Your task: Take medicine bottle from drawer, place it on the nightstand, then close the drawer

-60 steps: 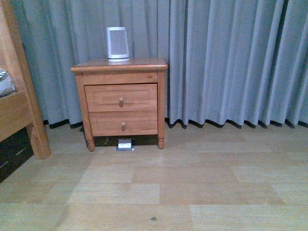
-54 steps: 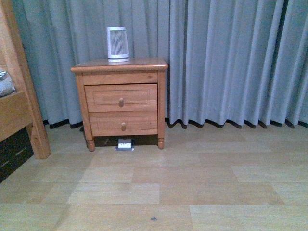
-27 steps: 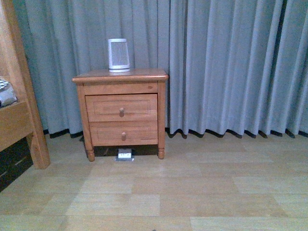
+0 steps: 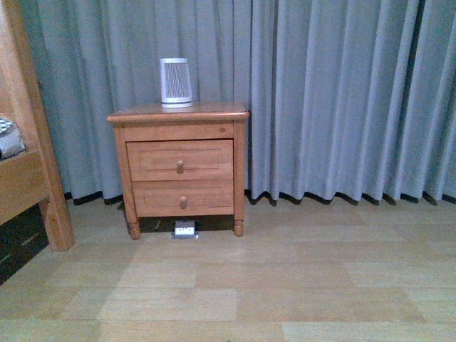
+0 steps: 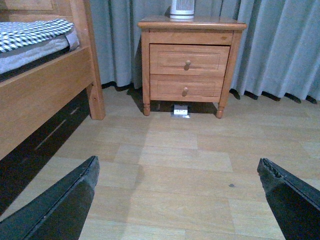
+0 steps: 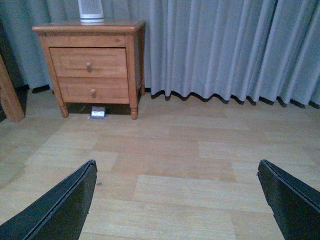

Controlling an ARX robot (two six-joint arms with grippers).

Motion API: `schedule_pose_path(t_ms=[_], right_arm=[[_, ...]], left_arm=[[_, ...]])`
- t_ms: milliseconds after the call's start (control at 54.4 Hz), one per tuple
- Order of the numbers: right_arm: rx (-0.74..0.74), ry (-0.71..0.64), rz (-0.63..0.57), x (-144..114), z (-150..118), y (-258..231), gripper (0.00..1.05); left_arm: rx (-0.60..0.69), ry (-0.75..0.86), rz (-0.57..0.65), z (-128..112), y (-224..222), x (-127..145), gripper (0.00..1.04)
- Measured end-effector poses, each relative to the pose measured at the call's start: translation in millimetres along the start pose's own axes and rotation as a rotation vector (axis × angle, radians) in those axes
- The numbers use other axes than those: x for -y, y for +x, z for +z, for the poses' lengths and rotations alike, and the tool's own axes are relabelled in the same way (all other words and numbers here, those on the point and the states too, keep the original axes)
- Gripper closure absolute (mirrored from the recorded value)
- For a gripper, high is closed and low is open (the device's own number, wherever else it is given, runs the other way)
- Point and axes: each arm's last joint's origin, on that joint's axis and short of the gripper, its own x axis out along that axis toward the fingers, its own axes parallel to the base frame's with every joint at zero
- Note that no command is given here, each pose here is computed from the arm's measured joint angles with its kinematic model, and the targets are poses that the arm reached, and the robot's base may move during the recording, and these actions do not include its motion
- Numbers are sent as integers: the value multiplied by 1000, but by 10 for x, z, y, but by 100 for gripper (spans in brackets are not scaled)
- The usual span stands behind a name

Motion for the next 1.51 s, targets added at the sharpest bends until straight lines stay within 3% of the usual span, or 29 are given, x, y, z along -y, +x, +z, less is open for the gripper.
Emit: schedule_pose_path(t_ms=[1508], right_arm=[[0, 0, 0, 0, 0, 0, 7]], left_arm=[[0, 0, 0, 0, 0, 0, 7]])
